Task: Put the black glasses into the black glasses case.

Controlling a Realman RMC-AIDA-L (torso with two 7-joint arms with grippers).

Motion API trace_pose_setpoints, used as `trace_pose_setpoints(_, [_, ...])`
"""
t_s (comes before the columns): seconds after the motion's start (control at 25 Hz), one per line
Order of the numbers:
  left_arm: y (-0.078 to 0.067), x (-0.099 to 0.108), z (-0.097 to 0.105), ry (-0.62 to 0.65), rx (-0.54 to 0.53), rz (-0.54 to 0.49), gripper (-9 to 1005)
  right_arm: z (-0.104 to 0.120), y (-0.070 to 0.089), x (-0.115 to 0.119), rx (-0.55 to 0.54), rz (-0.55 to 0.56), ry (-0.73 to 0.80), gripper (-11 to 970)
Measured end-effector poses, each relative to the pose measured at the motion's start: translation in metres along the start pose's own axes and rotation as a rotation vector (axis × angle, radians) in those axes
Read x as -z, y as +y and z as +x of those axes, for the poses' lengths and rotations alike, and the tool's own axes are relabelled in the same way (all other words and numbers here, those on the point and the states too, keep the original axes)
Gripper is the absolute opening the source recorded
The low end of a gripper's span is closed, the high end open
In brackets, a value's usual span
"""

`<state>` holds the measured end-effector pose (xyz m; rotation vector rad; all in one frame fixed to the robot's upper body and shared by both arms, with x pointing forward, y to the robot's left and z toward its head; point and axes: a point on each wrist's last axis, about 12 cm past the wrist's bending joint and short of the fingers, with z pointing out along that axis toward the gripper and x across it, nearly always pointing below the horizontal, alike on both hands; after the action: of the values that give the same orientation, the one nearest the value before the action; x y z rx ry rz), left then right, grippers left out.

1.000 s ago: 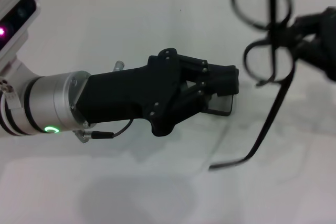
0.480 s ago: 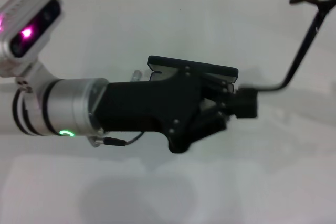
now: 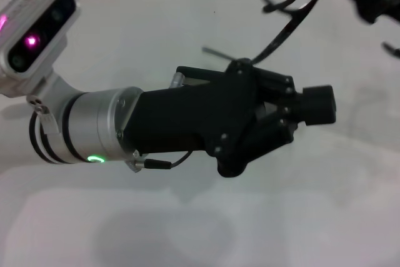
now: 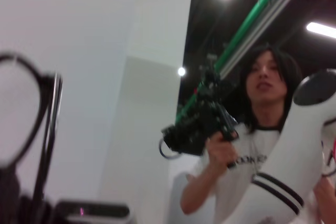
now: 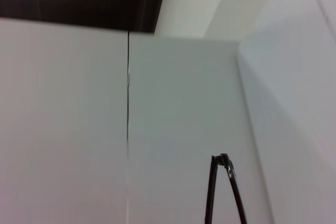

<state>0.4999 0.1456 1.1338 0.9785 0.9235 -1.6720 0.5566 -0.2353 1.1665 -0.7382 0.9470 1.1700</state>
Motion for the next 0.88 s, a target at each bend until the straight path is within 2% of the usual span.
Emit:
trace_pose_setpoints(0.2, [0.000,0.002,-0.001,-0.033,-0.014,-0.022,45,0.018,0.004,-0.010,-0.017,-0.019,0.083,56])
trace_pose_setpoints(0.52, [0.008,0.009,0.002,-0.049,-0.008,-0.135,45,0.026,0.008,-0.010,-0.041,-0.025,0.116,57])
trace_pose_setpoints(0.88, [0.014,0.012,0.006,-0.025,0.006,-0.197,46,0.034,0.010,-0.014,-0.063,-0.039,0.166,57])
